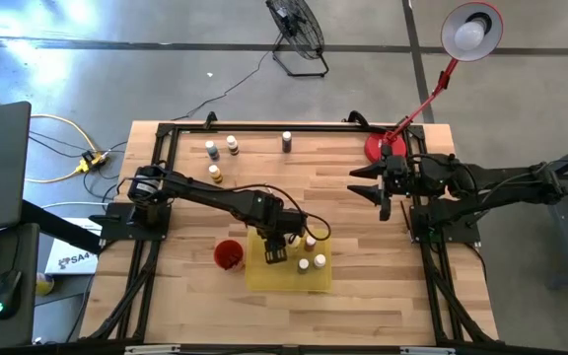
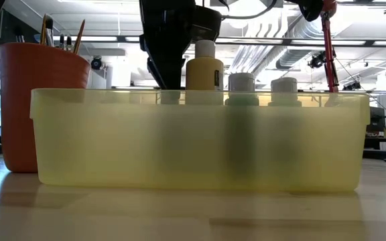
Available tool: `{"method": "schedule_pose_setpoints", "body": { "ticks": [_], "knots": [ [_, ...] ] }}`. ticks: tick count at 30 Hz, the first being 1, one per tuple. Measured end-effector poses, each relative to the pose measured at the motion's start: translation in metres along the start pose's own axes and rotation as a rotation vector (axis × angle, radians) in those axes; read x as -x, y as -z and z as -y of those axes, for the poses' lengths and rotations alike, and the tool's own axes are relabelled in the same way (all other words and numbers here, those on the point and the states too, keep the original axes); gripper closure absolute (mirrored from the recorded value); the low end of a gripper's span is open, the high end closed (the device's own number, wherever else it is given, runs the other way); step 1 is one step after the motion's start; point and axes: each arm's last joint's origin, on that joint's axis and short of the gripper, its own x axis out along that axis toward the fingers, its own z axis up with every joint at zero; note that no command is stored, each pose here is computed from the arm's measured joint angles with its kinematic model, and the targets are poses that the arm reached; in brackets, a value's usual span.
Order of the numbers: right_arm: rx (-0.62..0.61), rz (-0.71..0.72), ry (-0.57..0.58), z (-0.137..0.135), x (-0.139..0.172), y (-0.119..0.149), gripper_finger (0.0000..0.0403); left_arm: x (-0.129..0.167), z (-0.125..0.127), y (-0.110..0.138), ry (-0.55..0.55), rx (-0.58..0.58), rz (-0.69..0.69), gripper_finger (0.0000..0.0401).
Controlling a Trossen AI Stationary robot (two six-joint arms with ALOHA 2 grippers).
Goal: Pick & Place Paint Supplies
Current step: Put the blue paint bottle into the yellow bin, then put the yellow paint bottle into the yellow bin
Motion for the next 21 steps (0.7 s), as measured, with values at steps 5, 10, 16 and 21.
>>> {"method": "schedule_pose_setpoints", "body": {
  "ticks": [5, 10, 16, 21],
  "knots": [
    [0.000, 0.000, 0.001, 0.0000, 0.0000, 0.0000, 0.0229, 0.0000, -0.0007, -0.0002, -0.024, -0.004, 0.007, 0.0249],
    [0.000, 0.000, 0.001, 0.0001, 0.0000, 0.0000, 0.0229, 0.0001, -0.0004, 0.0000, -0.008, -0.013, 0.001, 0.0235],
    [0.006, -0.001, 0.001, 0.0001, 0.0000, 0.0001, 0.0229, 0.0001, -0.0001, 0.0002, 0.003, -0.017, -0.003, 0.0171],
    [0.020, -0.001, 0.001, 0.0001, 0.0000, 0.0001, 0.0229, 0.0002, -0.0003, 0.0008, 0.002, -0.017, -0.010, 0.0147]
  ]
}}
